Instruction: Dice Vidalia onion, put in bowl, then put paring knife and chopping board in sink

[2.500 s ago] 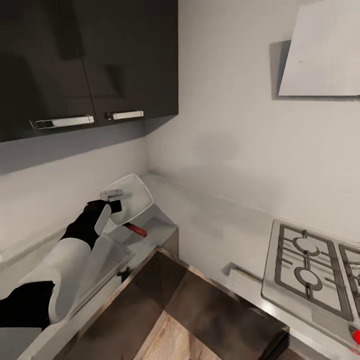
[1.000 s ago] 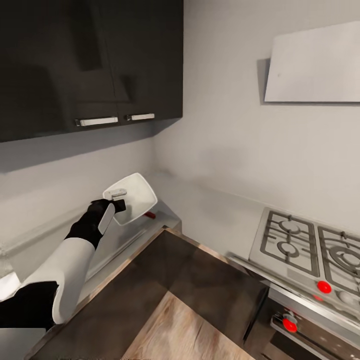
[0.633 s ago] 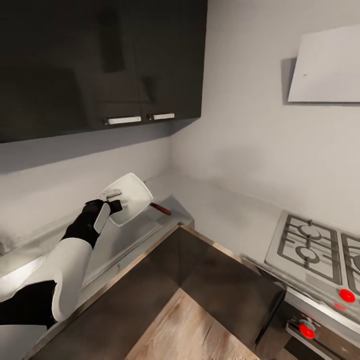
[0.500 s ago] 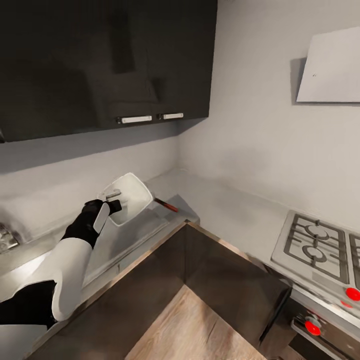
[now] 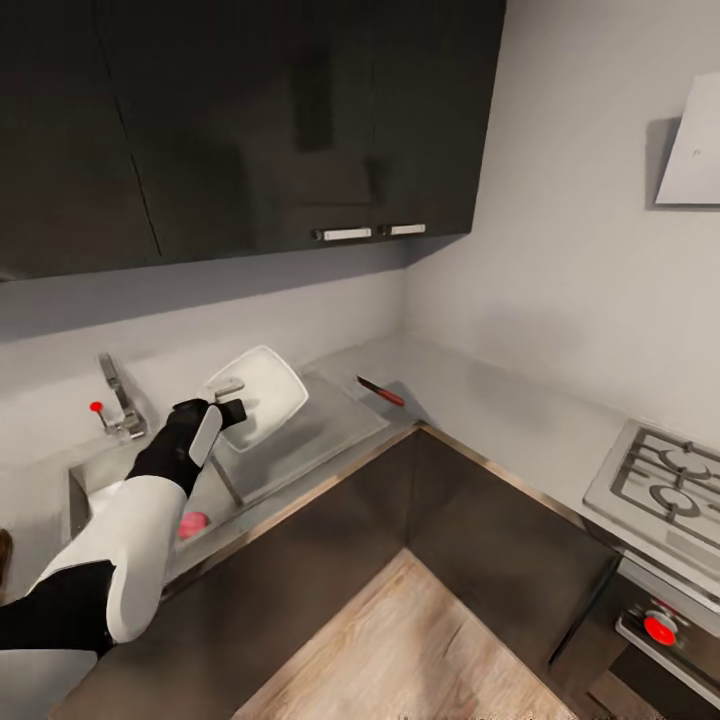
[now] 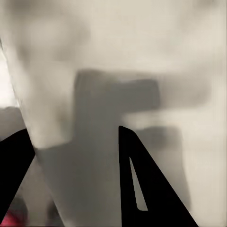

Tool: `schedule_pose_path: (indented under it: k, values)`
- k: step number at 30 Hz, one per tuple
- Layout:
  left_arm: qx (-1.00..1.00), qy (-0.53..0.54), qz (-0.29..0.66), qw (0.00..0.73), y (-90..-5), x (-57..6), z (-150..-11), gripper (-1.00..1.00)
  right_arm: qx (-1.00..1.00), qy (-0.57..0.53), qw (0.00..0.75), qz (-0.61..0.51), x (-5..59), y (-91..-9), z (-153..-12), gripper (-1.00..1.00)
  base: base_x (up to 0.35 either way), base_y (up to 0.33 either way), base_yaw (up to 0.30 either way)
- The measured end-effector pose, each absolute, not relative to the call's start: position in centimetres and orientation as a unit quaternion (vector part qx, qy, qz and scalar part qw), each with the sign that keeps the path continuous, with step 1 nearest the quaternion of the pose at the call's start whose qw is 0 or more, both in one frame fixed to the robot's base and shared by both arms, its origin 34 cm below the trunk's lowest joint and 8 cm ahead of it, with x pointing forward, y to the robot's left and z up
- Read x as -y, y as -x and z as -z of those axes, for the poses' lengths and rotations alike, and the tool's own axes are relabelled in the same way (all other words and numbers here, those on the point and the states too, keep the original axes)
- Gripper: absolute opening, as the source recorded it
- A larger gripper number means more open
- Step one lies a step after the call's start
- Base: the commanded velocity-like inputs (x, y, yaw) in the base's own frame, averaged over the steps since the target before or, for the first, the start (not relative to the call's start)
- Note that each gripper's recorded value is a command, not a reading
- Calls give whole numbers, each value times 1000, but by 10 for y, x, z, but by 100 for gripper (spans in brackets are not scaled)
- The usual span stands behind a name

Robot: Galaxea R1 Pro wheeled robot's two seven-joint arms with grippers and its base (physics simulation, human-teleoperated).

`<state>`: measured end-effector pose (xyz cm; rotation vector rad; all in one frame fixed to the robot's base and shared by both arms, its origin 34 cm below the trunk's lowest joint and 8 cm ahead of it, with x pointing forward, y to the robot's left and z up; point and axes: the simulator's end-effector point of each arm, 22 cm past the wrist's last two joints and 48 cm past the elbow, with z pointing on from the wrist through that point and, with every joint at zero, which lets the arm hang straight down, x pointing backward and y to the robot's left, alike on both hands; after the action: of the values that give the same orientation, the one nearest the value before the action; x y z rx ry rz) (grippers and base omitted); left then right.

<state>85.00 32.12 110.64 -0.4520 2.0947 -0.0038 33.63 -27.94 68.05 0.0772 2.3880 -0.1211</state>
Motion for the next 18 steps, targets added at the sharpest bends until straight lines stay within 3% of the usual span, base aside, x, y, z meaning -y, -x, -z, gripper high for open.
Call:
schedule_pose_path:
  k: [7, 18]
  values:
    - [-857, 186, 2, 480, -850, -322, -1108, -100, -929, -30, 366, 47, 279, -336, -680, 100, -316, 107, 265]
    - [-853, 186, 2, 488, -852, -323, -1116, -100, -929, -30, 366, 47, 279, -336, -681, 100, -279, 194, 265]
